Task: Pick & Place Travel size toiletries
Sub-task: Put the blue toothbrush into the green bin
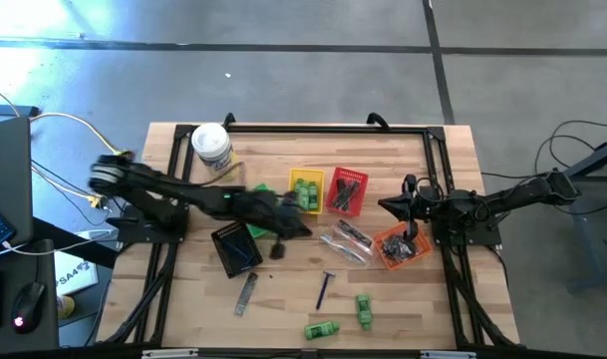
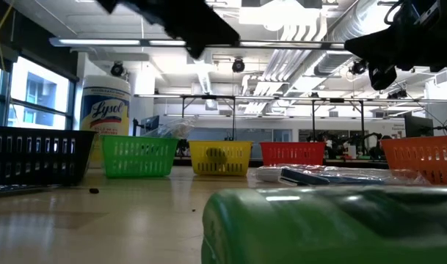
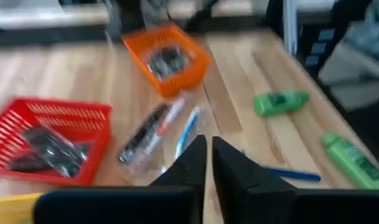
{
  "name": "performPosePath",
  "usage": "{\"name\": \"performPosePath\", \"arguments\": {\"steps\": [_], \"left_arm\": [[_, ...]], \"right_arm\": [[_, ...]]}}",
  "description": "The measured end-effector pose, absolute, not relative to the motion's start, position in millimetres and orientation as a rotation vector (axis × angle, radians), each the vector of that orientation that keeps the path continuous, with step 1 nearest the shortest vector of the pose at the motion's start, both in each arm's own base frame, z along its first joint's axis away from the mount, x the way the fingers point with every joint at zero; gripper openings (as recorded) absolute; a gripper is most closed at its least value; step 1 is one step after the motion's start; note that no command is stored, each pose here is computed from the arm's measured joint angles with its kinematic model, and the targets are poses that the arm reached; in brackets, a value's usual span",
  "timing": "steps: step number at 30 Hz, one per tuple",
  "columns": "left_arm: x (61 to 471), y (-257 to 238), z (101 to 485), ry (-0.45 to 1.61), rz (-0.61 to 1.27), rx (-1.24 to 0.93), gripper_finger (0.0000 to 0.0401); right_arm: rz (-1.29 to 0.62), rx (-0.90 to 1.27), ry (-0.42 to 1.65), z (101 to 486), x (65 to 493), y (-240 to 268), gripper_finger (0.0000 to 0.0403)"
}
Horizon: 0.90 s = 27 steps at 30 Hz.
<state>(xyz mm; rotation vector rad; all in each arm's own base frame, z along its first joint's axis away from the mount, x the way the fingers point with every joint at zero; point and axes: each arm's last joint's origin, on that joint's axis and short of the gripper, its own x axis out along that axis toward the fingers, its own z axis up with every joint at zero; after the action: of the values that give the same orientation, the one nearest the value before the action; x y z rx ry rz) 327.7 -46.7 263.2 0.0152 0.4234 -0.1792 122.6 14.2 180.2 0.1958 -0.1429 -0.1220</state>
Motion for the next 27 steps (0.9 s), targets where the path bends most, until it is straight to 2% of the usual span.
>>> {"name": "performPosePath", "arguments": {"steps": [4,8,11,14,22,27], "left_arm": [[368.9,-52.6,260.3,0.568,-0.184,0.034,0.0072],[405.3,-58.8,245.5,0.655,-0.242,0.142,0.0122],[427.9,-62.0,232.0,0.663,-0.267,0.207,0.0142],[447.1,-64.3,218.0,0.674,-0.274,0.225,0.0147],[466.4,-72.3,184.1,0.750,-0.359,0.258,0.0148],[472.1,-74.8,167.8,0.784,-0.296,0.279,0.0148]], "right_arm": [[-0.114,0.195,-0.142,180.2,122.6,14.4,0.0004],[-0.111,0.195,-0.141,180.1,122.6,14.5,0.0004],[-0.112,0.192,-0.129,179.0,122.8,14.5,0.0004],[-0.113,0.192,-0.118,177.8,122.9,14.6,0.0004],[-0.114,0.209,-0.098,175.7,123.2,14.6,0.0004],[-0.114,0.209,-0.098,175.7,123.2,14.6,0.0004]]}}
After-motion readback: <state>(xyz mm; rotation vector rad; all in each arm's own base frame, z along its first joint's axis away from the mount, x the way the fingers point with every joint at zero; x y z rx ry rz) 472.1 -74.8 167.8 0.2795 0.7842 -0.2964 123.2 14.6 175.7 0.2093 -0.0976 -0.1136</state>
